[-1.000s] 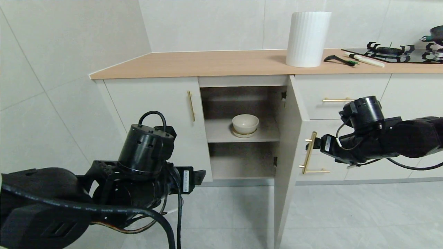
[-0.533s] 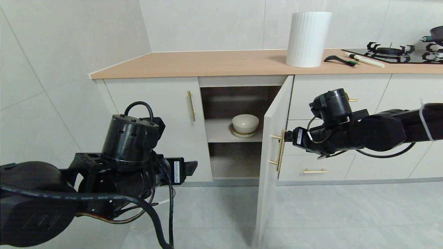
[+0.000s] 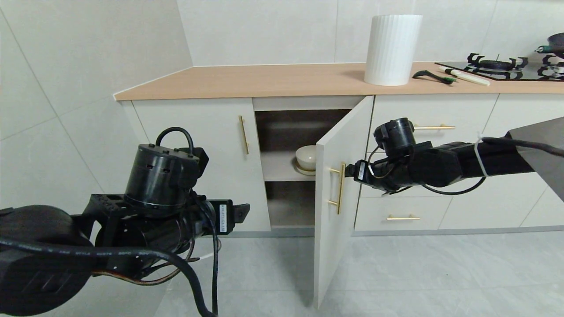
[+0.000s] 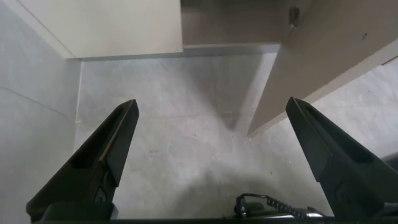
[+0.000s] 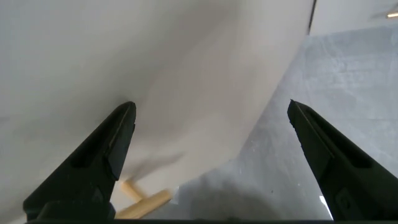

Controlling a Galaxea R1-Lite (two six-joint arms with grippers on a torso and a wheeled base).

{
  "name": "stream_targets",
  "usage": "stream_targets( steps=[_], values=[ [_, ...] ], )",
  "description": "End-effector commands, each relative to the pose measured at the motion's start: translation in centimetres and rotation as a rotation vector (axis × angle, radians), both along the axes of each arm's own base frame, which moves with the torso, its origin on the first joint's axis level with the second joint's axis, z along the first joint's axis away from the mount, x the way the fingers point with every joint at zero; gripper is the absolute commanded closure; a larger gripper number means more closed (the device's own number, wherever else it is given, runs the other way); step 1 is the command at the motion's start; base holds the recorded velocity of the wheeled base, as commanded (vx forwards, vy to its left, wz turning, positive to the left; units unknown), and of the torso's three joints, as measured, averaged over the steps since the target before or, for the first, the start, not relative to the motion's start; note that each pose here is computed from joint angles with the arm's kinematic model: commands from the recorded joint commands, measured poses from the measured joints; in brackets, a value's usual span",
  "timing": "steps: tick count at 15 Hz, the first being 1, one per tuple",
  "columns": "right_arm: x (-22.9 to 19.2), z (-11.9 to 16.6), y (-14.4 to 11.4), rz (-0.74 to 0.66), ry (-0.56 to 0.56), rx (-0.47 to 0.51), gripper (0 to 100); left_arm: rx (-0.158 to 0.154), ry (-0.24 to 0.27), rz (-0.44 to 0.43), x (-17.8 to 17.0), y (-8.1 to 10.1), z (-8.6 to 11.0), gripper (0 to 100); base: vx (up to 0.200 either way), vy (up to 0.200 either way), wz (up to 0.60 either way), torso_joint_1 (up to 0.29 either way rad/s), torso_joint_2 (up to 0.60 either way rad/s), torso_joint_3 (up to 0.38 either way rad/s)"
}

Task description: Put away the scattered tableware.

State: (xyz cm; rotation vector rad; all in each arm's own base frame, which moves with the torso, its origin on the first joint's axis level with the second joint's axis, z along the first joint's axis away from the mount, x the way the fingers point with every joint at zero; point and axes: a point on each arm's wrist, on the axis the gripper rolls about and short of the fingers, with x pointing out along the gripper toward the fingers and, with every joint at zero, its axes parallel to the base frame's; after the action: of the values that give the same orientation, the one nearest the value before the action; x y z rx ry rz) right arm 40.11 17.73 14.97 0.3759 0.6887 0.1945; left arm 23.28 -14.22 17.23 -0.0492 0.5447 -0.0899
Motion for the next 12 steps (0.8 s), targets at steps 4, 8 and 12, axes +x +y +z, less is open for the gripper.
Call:
stream_targets(
  steps=[4,8,12],
  values=[
    [1.2,-2.7,0.3,-0.01,0.046,-0.021,0,0.016,-0.004,0.024,-0.2,0.2,-0.1,0,0.0,0.0,0.0,0.0,0.0,0.0],
    [1.5,-3.2,0.1,-0.017,0.057,-0.024,0,0.037,0.0,0.042,0.0,0.1,-0.5,0,0.0,0.0,0.0,0.0,0.0,0.0],
    [1.6,-3.5,0.3,-0.015,0.058,-0.025,0,0.049,-0.007,0.035,-0.1,0.2,-0.3,0,0.1,0.0,0.0,0.001,0.0,0.001]
  ],
)
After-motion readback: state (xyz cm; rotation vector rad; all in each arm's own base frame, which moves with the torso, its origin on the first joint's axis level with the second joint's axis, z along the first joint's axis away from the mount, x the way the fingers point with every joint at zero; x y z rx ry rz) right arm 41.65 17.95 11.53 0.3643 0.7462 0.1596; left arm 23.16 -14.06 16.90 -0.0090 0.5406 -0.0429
